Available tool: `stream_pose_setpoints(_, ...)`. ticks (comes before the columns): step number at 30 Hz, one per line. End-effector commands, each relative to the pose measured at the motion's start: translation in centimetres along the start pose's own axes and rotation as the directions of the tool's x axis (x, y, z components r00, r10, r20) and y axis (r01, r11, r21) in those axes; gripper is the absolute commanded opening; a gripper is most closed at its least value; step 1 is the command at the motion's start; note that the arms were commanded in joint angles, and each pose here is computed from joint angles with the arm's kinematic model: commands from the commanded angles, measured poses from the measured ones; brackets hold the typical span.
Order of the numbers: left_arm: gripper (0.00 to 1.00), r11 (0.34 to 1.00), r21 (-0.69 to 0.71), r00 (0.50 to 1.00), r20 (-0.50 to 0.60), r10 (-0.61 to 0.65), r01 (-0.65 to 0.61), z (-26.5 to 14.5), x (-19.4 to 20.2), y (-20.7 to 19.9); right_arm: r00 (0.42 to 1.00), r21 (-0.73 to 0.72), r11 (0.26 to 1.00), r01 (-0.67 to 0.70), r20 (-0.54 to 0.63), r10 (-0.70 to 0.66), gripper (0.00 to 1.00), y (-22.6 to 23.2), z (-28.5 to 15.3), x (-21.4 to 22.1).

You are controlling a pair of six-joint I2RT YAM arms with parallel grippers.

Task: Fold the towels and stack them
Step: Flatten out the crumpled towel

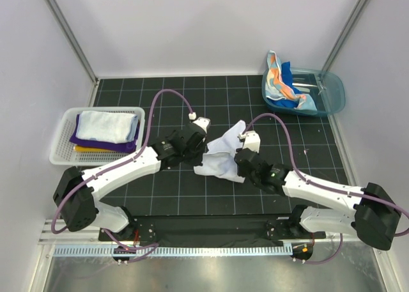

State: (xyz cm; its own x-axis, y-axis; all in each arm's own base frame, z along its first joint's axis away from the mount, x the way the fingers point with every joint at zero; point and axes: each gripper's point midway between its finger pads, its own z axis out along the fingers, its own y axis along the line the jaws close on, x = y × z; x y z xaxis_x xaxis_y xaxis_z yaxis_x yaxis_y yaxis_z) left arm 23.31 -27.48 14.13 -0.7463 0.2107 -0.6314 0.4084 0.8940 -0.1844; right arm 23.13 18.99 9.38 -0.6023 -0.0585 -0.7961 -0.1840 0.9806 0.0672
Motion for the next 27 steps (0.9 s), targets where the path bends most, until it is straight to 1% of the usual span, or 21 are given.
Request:
stream_pose_setpoints(1, 0.00, 1.000, 0.019, 1.000, 0.010, -0.002, 0.002, -0.4, 0.2, 0.0, 0.999, 0.011, 1.000, -0.009, 0.034, 0.009, 0.29, 0.1, 0.4, -0.6)
stream_pose_setpoints(3, 0.00, 1.000, 0.021, 1.000, 0.006, -0.001, 0.001, -0.2, 0.4, 0.1, 1.000, 0.020, 1.000, -0.003, 0.028, 0.003, 0.32, 0.0, 0.7, -0.2)
stream_pose_setpoints(5, 0.00, 1.000, 0.018, 1.000, 0.004, 0.001, -0.001, -0.1, 0.5, 0.2, 1.000, 0.034, 0.999, 0.004, 0.019, -0.005, 0.37, -0.2, 1.0, 0.2)
stream_pose_setpoints(7, 0.00, 1.000, 0.019, 1.000, 0.007, 0.002, -0.002, -0.1, 0.4, 0.1, 1.000, 0.040, 0.999, 0.007, 0.018, -0.007, 0.38, -0.2, 1.2, 0.3)
stream_pose_setpoints(12, 0.00, 1.000, 0.018, 1.000, 0.011, 0.006, -0.006, -0.1, 0.2, 0.1, 1.000, 0.060, 0.998, 0.008, 0.024, -0.009, 0.37, -0.3, 1.7, 0.3)
stream_pose_setpoints(13, 0.00, 1.000, 0.017, 1.000, 0.010, 0.009, -0.009, -0.1, 0.3, 0.1, 1.000, 0.069, 0.998, 0.013, 0.024, -0.015, 0.34, -0.4, 1.8, 0.3)
stream_pose_setpoints(16, 0.00, 1.000, 0.015, 1.000, 0.012, 0.009, -0.009, -0.1, 0.2, 0.1, 0.999, 0.075, 0.997, 0.025, 0.020, -0.027, 0.30, -0.4, 2.1, 0.5)
stream_pose_setpoints(21, 0.00, 1.000, 0.012, 1.000, 0.017, 0.012, -0.012, -0.2, -0.1, 0.1, 0.999, 0.080, 0.996, 0.035, 0.031, -0.038, 0.25, -0.3, 2.3, 0.1)
stream_pose_setpoints(24, 0.00, 1.000, 0.008, 1.000, 0.026, 0.013, -0.014, -0.5, -0.3, 0.2, 0.998, 0.090, 0.995, 0.031, 0.048, -0.035, 0.15, -0.4, 2.1, -0.6)
stream_pose_setpoints(25, 0.00, 1.000, 0.007, 0.999, 0.028, 0.018, -0.018, -0.7, -0.5, 0.2, 0.998, 0.095, 0.995, 0.037, 0.045, -0.042, 0.07, -0.6, 1.9, -0.6)
stream_pose_setpoints(27, 0.00, 1.000, 0.002, 0.999, 0.042, 0.021, -0.021, -1.3, -0.9, 0.3, 0.997, 0.093, 0.995, 0.023, 0.071, -0.030, 0.01, -0.4, 1.2, -2.1)
